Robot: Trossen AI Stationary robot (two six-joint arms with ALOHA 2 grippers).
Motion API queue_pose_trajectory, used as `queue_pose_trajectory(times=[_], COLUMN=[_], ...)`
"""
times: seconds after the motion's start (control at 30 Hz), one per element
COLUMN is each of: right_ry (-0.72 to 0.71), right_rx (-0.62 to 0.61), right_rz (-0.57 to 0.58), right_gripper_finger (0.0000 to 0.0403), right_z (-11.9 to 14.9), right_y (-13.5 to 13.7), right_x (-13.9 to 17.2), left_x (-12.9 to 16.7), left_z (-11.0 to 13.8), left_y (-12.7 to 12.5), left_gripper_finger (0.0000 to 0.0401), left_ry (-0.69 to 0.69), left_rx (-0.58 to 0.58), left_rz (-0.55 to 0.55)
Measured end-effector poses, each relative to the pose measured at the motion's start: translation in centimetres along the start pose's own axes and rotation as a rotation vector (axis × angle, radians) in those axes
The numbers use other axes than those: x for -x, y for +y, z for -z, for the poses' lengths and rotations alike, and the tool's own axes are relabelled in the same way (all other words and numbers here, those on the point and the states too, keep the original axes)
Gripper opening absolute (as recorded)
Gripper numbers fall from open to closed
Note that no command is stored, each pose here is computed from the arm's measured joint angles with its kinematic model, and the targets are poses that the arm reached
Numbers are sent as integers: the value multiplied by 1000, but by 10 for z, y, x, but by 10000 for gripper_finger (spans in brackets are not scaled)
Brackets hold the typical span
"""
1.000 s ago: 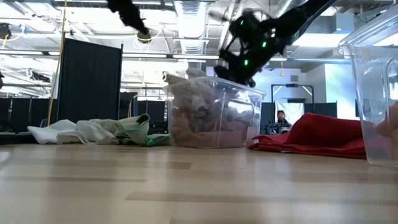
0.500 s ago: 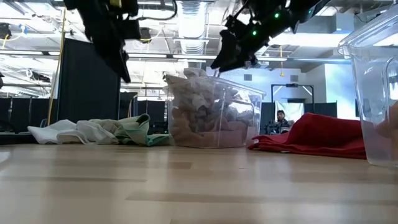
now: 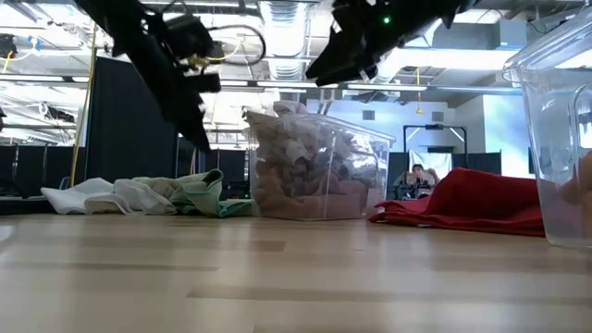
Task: Sort towels by color in basket
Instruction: Put the green towel into the top transparent bin
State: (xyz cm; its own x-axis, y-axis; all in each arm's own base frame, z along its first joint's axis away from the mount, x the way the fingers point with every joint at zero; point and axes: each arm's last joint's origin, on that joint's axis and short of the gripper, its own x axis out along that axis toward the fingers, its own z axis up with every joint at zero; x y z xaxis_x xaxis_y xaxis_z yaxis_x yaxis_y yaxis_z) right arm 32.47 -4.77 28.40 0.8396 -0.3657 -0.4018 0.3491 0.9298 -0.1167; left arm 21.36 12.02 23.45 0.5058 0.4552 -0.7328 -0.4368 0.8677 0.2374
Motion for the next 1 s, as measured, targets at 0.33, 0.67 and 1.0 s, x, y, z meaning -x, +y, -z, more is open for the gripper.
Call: queue_pose_trajectory(times=[0.33,0.67,1.0], right_ry=[29,51,57], right_rx=[34,39,16], right_rz=[-50,-52,-55], right_gripper_finger=[255,255,255], right_z=[3,5,6], right_y=[17,18,20], right_x=[5,5,6], left_x=[-45,-67,-87], left_z=[16,29,34], left_y=[29,36,32], left_gripper_finger=[273,372,202], left_ry=[151,241,263], left_rx=[127,209,183], left_rz=[-66,-20,30])
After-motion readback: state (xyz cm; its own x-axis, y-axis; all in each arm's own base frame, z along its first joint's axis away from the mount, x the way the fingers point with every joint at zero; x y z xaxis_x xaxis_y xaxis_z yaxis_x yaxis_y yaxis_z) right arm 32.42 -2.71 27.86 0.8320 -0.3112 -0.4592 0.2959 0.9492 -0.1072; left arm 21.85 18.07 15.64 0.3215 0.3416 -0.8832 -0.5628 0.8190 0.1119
